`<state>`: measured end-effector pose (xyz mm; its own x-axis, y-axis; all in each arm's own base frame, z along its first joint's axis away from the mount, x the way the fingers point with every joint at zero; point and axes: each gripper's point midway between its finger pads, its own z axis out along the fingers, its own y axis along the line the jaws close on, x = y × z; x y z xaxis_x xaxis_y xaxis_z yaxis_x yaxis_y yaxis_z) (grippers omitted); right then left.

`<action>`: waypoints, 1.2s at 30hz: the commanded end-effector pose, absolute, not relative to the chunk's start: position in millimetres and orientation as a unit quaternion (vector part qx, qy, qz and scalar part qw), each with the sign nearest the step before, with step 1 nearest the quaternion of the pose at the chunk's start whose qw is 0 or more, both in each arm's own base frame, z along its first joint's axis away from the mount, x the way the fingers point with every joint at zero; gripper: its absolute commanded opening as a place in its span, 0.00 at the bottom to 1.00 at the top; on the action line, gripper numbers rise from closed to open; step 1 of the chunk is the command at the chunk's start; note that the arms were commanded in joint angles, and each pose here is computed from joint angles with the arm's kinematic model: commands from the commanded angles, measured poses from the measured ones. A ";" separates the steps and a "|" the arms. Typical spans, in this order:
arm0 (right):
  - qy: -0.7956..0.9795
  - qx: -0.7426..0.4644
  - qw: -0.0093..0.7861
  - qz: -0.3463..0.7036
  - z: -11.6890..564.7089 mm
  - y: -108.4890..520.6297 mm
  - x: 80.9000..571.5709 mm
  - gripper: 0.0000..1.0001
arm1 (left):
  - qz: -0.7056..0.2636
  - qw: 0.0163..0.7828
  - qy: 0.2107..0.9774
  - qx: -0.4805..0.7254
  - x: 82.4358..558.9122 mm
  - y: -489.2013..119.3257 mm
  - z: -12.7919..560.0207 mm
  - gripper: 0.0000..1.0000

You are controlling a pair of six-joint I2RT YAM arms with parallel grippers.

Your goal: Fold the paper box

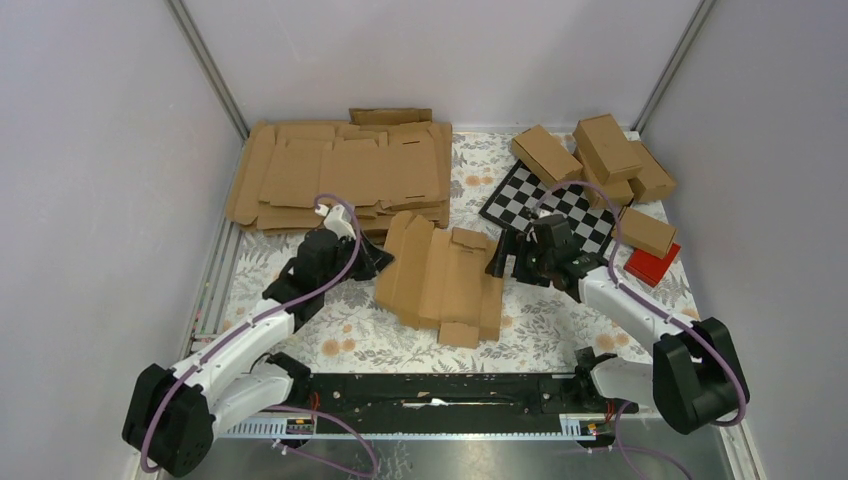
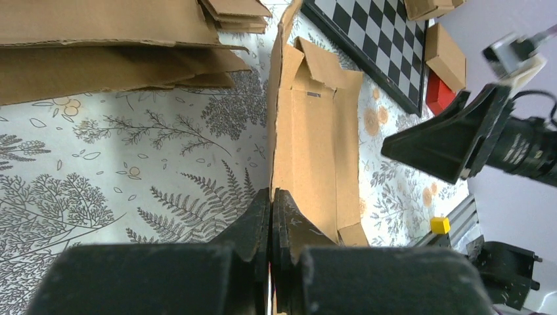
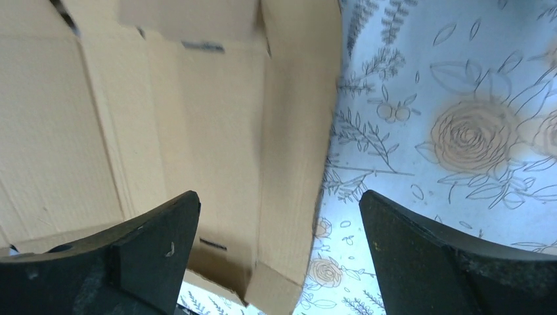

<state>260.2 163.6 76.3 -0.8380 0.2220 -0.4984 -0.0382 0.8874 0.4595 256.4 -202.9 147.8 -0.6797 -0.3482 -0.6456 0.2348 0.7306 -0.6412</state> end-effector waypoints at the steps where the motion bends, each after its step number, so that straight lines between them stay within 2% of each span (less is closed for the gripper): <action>1: 0.930 0.039 0.262 0.255 59.9 170.5 253.4 1.00 | -0.371 0.457 0.807 -0.054 273.0 -198.5 167.0 0.00; 10: 0.939 0.064 0.207 0.266 25.5 175.5 240.7 1.00 | -0.353 0.435 0.827 -0.053 274.3 -199.4 136.8 0.00; 14: 0.927 0.070 0.190 0.316 27.1 188.9 242.9 0.99 | -0.340 0.426 0.837 -0.052 275.6 -199.5 125.2 0.00; 17: 0.922 0.075 0.173 0.339 27.0 195.9 242.4 0.87 | -0.335 0.419 0.842 -0.050 275.5 -200.6 118.6 0.00; 18: 0.919 0.074 0.169 0.347 28.5 198.4 242.3 0.77 | -0.334 0.417 0.844 -0.049 275.2 -201.1 116.8 0.00; 20: 0.915 0.072 0.170 0.359 32.0 201.5 242.8 0.48 | -0.337 0.415 0.843 -0.049 274.3 -202.5 115.5 0.00; 24: 0.911 0.070 0.199 0.355 39.5 198.5 248.7 0.01 | -0.382 0.400 0.832 -0.048 270.6 -216.8 120.4 0.00; 25: 0.910 0.063 0.208 0.353 42.1 197.5 250.7 0.00 | -0.387 0.393 0.833 -0.051 271.1 -218.8 118.9 0.00; 26: 0.911 0.057 0.216 0.347 43.8 195.6 252.5 0.00 | -0.386 0.384 0.837 -0.057 271.8 -219.4 115.1 0.06; 27: 0.912 0.049 0.221 0.342 45.3 194.2 253.1 0.00 | -0.380 0.375 0.843 -0.063 273.5 -218.4 109.8 0.15; 29: 0.916 0.036 0.226 0.330 45.2 190.1 252.5 0.00 | -0.368 0.350 0.859 -0.069 276.1 -217.6 94.1 0.41; 30: 0.917 0.030 0.229 0.326 45.3 188.6 252.1 0.00 | -0.368 0.339 0.863 -0.070 277.4 -218.1 90.0 0.48; 33: 0.919 0.017 0.232 0.319 43.3 185.9 249.5 0.00 | -0.384 0.313 0.866 -0.066 277.1 -222.6 80.0 0.52; 35: 0.919 0.012 0.234 0.316 42.7 185.1 248.6 0.00 | -0.405 0.300 0.862 -0.056 276.3 -229.0 79.5 0.47; 36: 0.919 0.012 0.235 0.316 43.1 184.6 248.8 0.00 | -0.424 0.294 0.856 -0.041 273.9 -235.7 83.3 0.41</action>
